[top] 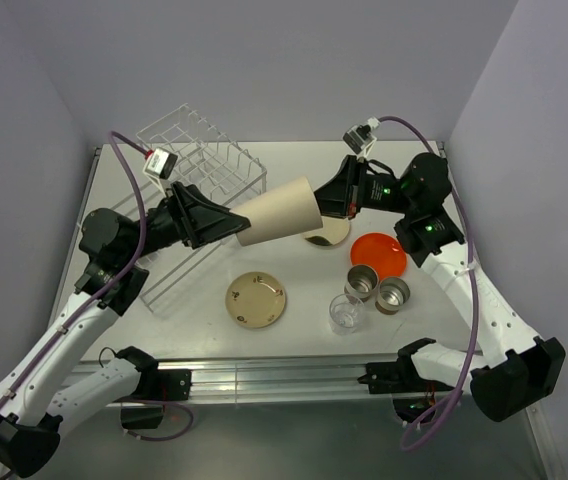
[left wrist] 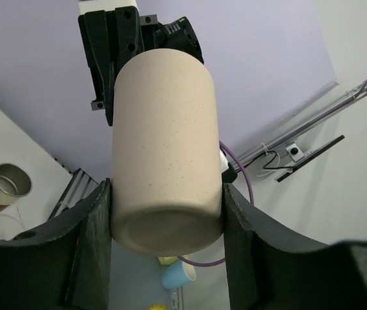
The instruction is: Load the mixed dishes into the dish rack
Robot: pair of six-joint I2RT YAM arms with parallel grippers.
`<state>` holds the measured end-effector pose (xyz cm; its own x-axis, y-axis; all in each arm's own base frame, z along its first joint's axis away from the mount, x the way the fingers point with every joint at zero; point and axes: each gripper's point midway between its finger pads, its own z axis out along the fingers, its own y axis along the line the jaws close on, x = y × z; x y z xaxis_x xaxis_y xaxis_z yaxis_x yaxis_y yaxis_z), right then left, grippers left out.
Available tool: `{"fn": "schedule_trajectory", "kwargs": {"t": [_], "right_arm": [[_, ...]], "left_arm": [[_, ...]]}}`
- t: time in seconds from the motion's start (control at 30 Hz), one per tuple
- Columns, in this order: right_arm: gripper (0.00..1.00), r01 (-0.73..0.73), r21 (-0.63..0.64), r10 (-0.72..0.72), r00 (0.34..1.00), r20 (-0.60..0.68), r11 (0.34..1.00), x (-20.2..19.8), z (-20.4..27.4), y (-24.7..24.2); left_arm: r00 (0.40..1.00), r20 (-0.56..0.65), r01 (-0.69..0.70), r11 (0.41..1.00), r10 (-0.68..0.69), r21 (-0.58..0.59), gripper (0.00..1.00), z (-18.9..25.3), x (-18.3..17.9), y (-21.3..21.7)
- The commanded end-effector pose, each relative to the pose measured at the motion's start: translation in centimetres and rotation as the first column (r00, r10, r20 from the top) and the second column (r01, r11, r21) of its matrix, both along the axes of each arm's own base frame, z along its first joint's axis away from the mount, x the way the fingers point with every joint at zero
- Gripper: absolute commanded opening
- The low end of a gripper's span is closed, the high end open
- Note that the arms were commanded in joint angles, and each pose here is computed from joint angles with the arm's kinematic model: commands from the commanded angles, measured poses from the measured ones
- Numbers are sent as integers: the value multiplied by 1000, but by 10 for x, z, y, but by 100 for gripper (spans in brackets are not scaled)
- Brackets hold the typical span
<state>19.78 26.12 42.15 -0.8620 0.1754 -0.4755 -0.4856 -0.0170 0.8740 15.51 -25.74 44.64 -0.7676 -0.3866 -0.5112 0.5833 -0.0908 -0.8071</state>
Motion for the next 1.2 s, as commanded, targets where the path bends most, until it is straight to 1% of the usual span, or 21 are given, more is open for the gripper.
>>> {"fn": "schedule_trajectory", "kwargs": {"t": [0.0,0.03,0.07,0.13,0.17,0.2,0.23,0.3,0.47,0.53,0.57,0.6,0.67,0.7,0.8,0.83,0.9,0.93,1.03,1.1,1.17], "right_arm": [[0,3,27,-6,996,84,1000,-4,21,0],[0,4,27,-6,996,87,1000,-3,22,0],[1,3,24,-6,996,93,1000,-3,22,1],[14,12,2,-12,997,75,1000,0,17,2],[42,37,-7,-36,993,111,999,3,20,1],[55,52,-21,-50,992,119,998,5,19,0],[82,110,-62,-102,987,127,992,12,16,-2],[98,185,-113,-168,976,140,976,20,12,-7],[100,325,-199,-297,941,160,924,30,2,-30],[100,373,-222,-346,926,152,901,35,-4,-41],[100,394,-234,-364,917,164,889,36,-6,-45],[100,420,-246,-387,906,172,874,37,-8,-50],[100,468,-273,-427,882,199,840,38,-11,-58],[100,471,-278,-426,881,207,837,36,-12,-59],[100,487,-311,-436,872,223,816,33,-17,-65],[100,487,-316,-435,872,224,814,32,-18,-66],[100,483,-321,-431,874,224,815,30,-20,-66],[100,480,-319,-426,876,226,817,28,-21,-66],[100,474,-320,-419,879,227,820,25,-24,-66],[100,479,-331,-420,876,237,813,25,-27,-68],[100,482,-350,-418,875,244,803,24,-33,-70]], "left_arm": [[998,68,-7,999,10,-49,43,20,-7,4],[998,58,-15,999,17,-49,14,19,-5,4],[998,59,-14,999,17,-51,1,20,-6,4],[998,51,-27,999,29,-37,0,18,-6,6],[997,65,-36,999,38,-31,0,21,-8,7],[994,91,-64,998,64,-7,0,20,-5,8],[991,96,-101,994,97,38,0,18,-2,11],[984,109,-148,986,138,82,0,18,3,18],[936,184,-329,933,301,145,0,33,11,56],[878,229,-460,873,421,161,0,54,23,77],[840,276,-525,828,467,197,0,54,31,86],[792,234,-611,745,564,268,0,41,47,102],[705,287,-709,641,648,295,0,54,58,121],[618,270,-777,518,739,358,0,43,72,144],[416,299,-875,288,859,388,0,47,81,189],[286,310,-908,153,907,390,0,45,81,216],[183,342,-907,24,922,420,0,38,80,240],[120,367,-886,-68,923,460,0,29,85,255],[43,416,-819,-206,908,535,0,7,92,276],[15,430,-813,-240,903,531,0,3,92,282],[13,448,-784,-269,894,559,0,-8,97,287]]}}
